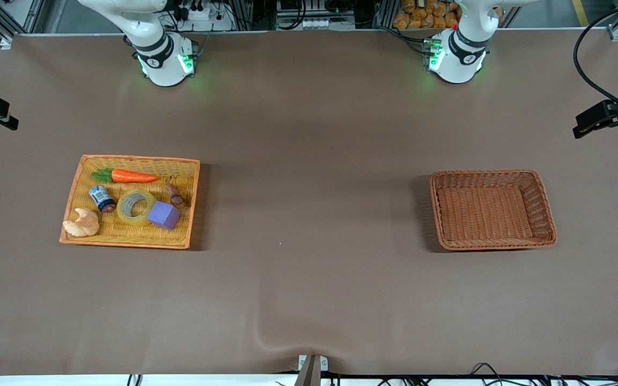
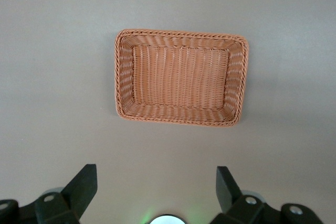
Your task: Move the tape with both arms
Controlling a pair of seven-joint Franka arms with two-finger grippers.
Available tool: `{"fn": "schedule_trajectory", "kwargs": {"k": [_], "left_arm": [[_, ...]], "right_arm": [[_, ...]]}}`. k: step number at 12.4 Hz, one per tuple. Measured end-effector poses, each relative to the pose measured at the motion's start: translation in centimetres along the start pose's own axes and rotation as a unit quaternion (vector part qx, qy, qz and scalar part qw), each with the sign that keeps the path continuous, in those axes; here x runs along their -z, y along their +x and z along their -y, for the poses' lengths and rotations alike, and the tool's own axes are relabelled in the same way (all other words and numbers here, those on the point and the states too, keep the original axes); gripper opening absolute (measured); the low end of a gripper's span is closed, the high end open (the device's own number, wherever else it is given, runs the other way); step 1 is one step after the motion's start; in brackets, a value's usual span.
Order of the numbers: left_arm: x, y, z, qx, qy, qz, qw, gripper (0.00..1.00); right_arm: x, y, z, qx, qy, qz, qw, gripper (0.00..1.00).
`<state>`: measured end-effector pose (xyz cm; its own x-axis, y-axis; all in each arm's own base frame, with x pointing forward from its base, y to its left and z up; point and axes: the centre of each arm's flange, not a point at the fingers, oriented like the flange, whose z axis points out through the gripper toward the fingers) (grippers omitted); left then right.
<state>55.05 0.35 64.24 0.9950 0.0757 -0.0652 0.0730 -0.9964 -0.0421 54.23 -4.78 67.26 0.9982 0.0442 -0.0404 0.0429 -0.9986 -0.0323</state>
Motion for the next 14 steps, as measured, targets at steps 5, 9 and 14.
{"fn": "schedule_trajectory", "kwargs": {"k": [5, 9, 14], "left_arm": [[-0.01, 0.01, 0.15, 0.001, -0.001, 0.0, 1.0, 1.0], [-0.22, 0.07, -0.19, -0.001, -0.014, 0.003, 1.0, 1.0], [-0.27, 0.1, -0.22, -0.001, -0.015, 0.004, 1.0, 1.0]], "right_arm": [[-0.01, -0.01, 0.01, 0.0, 0.0, 0.0, 1.0, 1.0], [-0.26, -0.33, 0.07, 0.0, 0.002, 0.015, 1.0, 1.0], [-0.34, -0.44, 0.21, 0.001, 0.003, 0.02, 1.0, 1.0]]}}
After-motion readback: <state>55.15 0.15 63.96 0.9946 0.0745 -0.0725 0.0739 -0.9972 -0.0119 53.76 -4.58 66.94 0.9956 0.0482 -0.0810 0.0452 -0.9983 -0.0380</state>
